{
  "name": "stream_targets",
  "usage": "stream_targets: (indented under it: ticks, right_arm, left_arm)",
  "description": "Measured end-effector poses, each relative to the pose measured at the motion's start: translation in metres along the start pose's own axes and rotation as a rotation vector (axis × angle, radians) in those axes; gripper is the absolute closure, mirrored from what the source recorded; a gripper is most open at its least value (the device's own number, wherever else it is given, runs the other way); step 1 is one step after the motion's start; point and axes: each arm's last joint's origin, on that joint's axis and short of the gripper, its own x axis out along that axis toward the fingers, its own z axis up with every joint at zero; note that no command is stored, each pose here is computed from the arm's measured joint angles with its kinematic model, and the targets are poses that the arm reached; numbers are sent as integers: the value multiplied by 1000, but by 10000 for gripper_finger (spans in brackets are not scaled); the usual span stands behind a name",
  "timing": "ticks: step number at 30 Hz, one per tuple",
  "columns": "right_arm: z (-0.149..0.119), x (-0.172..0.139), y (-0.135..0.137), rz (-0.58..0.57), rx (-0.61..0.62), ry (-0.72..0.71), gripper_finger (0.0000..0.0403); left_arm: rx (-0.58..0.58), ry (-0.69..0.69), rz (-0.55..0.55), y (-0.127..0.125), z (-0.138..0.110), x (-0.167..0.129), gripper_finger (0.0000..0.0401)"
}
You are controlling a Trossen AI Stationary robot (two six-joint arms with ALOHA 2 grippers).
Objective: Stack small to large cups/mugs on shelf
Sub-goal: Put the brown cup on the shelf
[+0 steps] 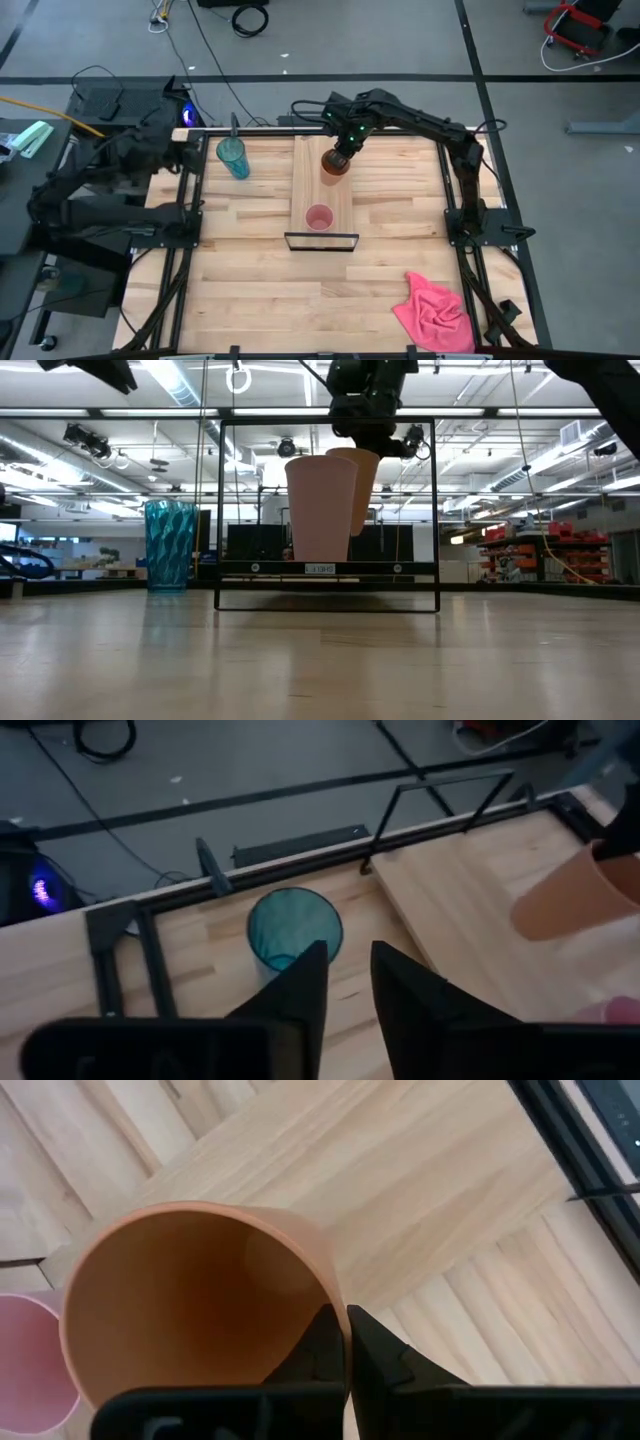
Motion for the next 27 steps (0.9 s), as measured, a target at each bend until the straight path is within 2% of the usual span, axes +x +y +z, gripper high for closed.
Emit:
stream_targets:
  ticks: [3,8,16,27]
  right_arm:
    - [2,2,0,1,1,-5,400]
    - [3,4,-2,-1,5,-5,400]
    - [1,4,5,6,-2,-2,400]
    - [5,27,16,6,-15,44,400]
  left_arm:
    - [6,46,31,-4,13,7,296]
    - [7,216,51,-9,33,36,280]
    - [-7,392,81,3,60,87,279]
    - [-50,659,183,28,65,145,259]
